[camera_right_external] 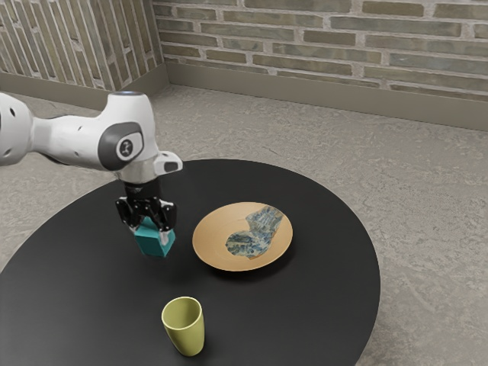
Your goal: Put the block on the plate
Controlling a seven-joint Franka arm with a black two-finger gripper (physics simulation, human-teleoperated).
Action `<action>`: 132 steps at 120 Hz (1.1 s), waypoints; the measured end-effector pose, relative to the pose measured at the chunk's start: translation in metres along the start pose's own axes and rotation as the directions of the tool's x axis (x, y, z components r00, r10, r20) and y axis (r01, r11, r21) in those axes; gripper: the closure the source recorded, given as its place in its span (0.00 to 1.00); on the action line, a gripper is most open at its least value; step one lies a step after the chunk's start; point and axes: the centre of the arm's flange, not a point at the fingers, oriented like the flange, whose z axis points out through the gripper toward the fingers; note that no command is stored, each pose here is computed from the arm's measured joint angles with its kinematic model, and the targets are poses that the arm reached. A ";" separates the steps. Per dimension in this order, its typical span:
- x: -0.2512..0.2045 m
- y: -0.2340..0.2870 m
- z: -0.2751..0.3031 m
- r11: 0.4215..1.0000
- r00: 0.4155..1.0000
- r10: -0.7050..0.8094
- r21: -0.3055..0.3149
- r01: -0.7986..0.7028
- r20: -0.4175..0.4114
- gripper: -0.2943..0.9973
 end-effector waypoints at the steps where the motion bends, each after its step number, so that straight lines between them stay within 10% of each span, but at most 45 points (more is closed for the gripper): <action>1: 0.000 -0.001 -0.003 1.000 1.000 -0.001 0.000 0.001 -0.003 0.47; 132: 0.095 0.175 -0.013 0.972 0.972 0.233 0.033 -0.234 0.042 0.49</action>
